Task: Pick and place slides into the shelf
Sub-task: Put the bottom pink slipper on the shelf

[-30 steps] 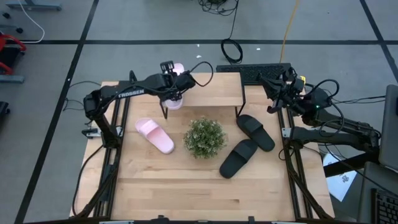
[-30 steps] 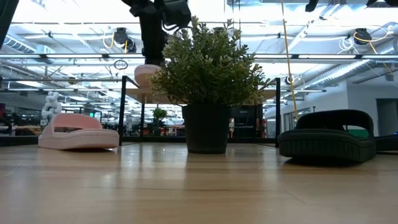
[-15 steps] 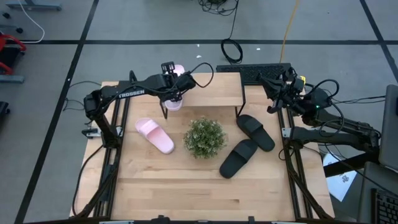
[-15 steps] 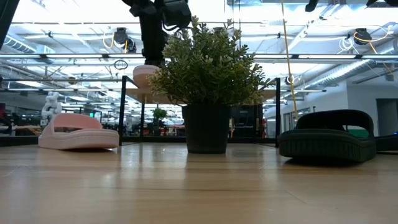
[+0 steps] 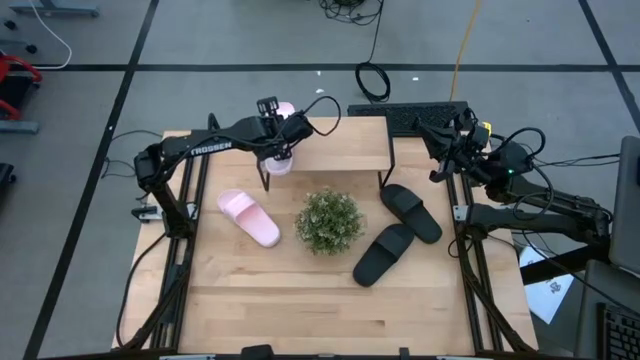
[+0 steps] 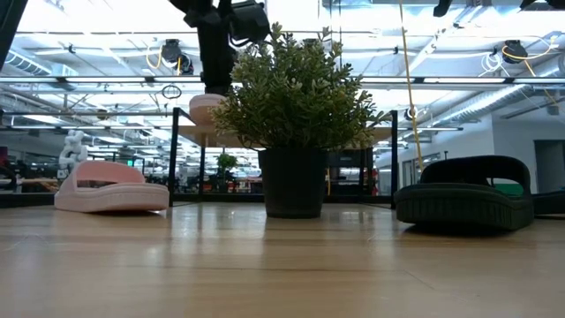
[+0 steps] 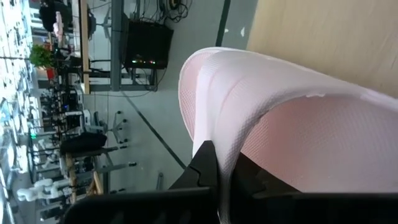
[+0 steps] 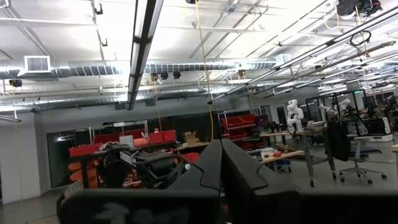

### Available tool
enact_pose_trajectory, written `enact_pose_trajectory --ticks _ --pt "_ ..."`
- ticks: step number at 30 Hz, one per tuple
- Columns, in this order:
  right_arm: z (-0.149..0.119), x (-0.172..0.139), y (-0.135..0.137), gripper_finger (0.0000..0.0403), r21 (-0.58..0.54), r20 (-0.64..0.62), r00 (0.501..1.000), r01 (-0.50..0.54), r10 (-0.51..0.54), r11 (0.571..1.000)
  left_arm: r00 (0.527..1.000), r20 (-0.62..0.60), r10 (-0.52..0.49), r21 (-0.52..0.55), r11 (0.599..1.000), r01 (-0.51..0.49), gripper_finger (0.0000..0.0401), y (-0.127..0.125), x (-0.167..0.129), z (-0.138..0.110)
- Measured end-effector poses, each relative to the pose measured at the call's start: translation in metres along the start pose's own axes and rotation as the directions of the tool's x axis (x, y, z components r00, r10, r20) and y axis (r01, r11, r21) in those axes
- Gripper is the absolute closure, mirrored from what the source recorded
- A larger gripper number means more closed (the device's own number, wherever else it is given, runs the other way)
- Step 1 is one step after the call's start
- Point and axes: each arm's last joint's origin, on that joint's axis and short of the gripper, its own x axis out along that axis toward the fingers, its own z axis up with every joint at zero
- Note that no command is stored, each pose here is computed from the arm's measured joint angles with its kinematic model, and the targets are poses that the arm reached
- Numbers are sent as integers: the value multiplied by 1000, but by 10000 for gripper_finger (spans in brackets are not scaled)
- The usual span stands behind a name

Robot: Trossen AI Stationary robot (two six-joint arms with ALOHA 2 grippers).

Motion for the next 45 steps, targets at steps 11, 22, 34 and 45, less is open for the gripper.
enact_pose_trajectory --ticks 11,22,34,45 --pt "0 0 0 403 0 0 1000 0 0 1000 999 -42 5 28 1000 -4 401 -15 10 -9" --pt "0 0 0 403 0 0 1000 0 0 1000 1000 -12 -1 16 1000 2 377 -15 11 -6" --pt "0 0 0 403 -1 0 1000 0 0 1000 1000 -7 -4 4 1000 4 309 -16 10 -5" --pt "0 0 0 403 0 0 1000 0 0 1000 1000 19 -7 -13 1000 7 243 -13 4 0"
